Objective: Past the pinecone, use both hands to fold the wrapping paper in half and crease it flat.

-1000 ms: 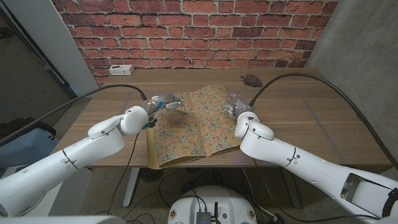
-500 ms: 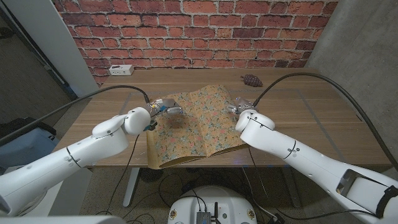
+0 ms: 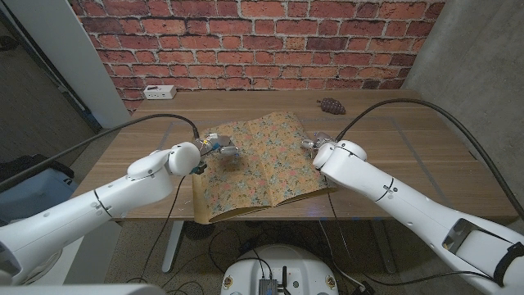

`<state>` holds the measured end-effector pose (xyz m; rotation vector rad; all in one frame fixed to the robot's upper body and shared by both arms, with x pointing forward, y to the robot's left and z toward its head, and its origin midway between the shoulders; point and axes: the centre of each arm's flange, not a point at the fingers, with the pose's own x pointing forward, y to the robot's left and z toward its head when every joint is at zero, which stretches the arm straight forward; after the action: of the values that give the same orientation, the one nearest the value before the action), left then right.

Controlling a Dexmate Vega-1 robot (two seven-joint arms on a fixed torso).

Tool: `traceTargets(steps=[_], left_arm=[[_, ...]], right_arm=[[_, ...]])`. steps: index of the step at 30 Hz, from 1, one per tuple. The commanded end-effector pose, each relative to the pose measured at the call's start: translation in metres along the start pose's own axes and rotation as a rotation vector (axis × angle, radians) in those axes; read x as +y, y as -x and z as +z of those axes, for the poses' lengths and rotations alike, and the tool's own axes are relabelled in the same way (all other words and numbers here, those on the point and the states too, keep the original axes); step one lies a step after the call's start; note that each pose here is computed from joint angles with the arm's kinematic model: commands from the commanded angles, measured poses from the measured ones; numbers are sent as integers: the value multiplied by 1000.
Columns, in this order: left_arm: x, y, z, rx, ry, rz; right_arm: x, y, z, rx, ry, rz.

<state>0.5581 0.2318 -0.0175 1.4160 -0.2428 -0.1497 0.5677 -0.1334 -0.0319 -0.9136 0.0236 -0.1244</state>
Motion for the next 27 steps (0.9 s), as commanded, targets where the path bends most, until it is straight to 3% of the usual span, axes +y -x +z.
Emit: traceTargets(steps=[1,7,13,17,23,27], left_arm=[[-8,-10,-10,51,-5,-57],[-8,-14,-13,48,-2,-52],[-7,-17,-13,47,-6,-52],[-6,-19,-13,44,-9,-50],[-6,-22,-12,38,-11,-52],[-5,-23,-12,38,-12,-54]], right_arm=[[0,-5,-5,-61,-121,88],[-1,-10,-8,-88,-187,160],[-2,-13,-9,-130,-236,189],[-2,-13,-7,-191,-284,199],[-3,-15,-11,-262,-485,230],[1,-22,-21,-370,-729,287]])
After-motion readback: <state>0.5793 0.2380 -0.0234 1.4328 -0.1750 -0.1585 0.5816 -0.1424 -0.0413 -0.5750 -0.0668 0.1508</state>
